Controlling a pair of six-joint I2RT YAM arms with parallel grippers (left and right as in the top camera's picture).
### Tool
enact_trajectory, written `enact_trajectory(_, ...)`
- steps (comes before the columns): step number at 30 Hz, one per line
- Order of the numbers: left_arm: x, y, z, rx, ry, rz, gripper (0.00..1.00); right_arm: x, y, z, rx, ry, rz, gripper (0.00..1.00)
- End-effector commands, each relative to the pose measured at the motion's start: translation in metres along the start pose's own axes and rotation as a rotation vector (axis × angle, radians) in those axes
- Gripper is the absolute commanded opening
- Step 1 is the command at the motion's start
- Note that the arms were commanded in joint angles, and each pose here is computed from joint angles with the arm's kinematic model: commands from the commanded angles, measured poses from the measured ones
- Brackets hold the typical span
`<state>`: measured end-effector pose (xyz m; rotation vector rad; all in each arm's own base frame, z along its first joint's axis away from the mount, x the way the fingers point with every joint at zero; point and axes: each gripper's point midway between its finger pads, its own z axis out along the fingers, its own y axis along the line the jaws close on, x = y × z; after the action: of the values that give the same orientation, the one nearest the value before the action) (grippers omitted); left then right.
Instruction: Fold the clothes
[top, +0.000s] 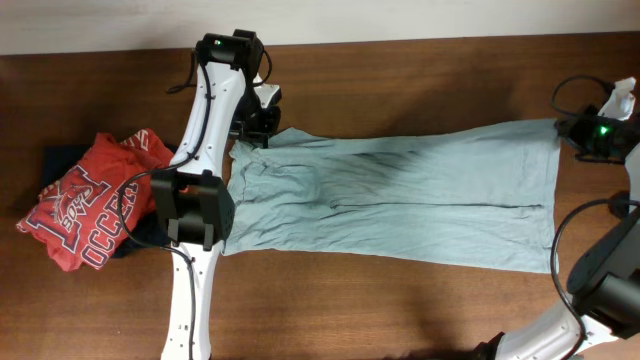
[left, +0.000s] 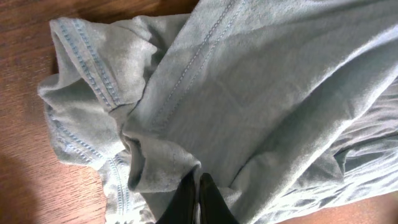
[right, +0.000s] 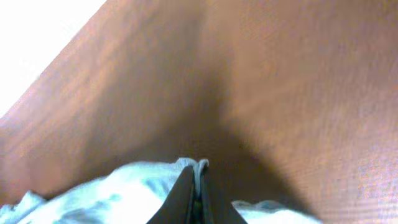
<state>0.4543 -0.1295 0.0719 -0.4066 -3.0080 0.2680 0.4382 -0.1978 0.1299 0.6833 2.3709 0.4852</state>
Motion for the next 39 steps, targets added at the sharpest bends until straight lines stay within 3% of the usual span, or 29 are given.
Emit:
enact_trajectory(1, -0.002, -0.002, -0.003, -0.005, -0.01, 0.025, 0.01, 0.009, 0.012, -0.011, -0.019, 0.033, 0.025, 0.04)
enact_trajectory(9, -0.002, -0.002, -0.008, -0.01, -0.021, 0.028, 0.0, 0.039, 0.011, -0.015, -0.005, 0.151, 0.095, 0.04)
enact_trajectory(16, 0.001, 0.009, -0.049, -0.153, -0.103, 0.007, 0.0, 0.042, 0.012, -0.018, -0.004, 0.16, 0.097, 0.04)
enact_trajectory(21, 0.003, -0.004, -0.071, -0.176, -0.153, 0.023, 0.0, 0.044, 0.012, -0.019, -0.004, 0.166, 0.102, 0.04)
enact_trajectory(30, 0.007, -0.009, -0.062, -0.219, -0.119, 0.034, 0.01, 0.071, 0.013, -0.025, 0.005, 0.273, 0.139, 0.04)
enact_trajectory(34, 0.016, -0.001, -0.049, -0.254, -0.059, 0.028, 0.01, 0.093, 0.0, -0.032, 0.097, 0.36, 0.177, 0.04)
enact_trajectory(39, 0.028, 0.014, -0.032, -0.293, 0.024, 0.013, 0.01, 0.104, -0.046, -0.047, 0.397, 0.382, 0.233, 0.04)
